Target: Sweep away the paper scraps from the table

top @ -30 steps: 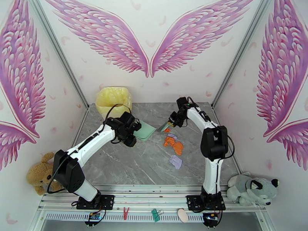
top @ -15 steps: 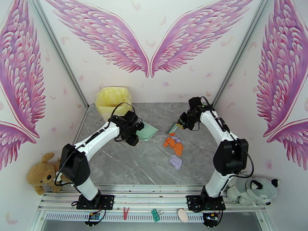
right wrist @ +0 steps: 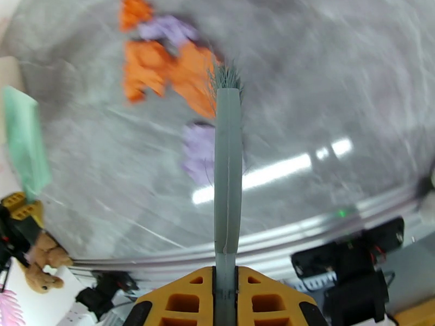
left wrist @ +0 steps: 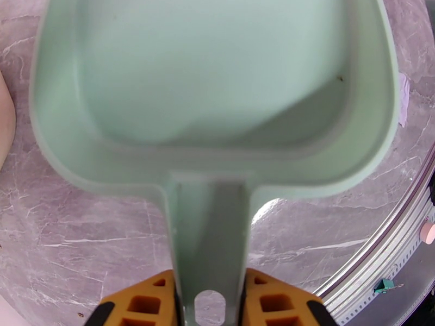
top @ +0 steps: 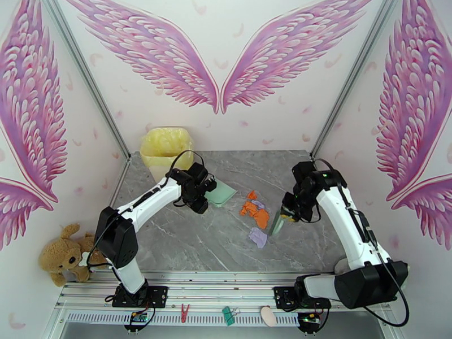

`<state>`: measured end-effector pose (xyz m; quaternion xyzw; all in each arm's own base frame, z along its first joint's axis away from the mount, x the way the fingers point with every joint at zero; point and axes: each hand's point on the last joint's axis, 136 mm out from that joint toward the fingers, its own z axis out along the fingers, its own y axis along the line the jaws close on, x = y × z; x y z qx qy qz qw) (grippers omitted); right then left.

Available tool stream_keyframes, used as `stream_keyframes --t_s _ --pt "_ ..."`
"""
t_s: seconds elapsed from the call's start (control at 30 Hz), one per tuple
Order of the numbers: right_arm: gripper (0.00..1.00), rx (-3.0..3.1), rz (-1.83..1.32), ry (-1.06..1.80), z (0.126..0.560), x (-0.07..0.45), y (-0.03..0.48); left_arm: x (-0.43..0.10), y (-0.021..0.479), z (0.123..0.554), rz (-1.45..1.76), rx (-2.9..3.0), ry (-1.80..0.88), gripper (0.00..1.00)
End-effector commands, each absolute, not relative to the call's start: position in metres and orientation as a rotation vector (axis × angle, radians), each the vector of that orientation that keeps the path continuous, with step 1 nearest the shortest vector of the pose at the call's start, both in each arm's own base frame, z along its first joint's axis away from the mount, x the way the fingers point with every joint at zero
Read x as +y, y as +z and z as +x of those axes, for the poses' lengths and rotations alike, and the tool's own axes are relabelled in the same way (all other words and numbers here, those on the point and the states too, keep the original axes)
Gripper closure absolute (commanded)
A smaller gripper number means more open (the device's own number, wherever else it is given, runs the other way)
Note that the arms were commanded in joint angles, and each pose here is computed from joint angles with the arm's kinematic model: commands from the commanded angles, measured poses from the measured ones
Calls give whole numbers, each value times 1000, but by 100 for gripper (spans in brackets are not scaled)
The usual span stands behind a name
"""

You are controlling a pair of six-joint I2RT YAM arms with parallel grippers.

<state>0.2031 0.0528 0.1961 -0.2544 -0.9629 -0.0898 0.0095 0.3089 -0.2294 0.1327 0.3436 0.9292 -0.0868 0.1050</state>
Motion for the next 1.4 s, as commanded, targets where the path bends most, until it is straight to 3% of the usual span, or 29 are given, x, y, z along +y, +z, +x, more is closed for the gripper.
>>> stream_keyframes --t_s 0.0,0.17,0.7,1.37 --pt "100 -2833 -892 -78 149 38 185 -243 143 316 1024 2693 -301 100" --pt "100 -2748 -968 9 137 35 170 -245 142 313 1039 2694 -309 100" --pt "100 -2795 -986 -34 225 81 140 -226 146 298 1053 2702 -245 100" --pt "100 -2853 -1022 -252 280 121 135 -210 146 291 1036 2715 -220 100"
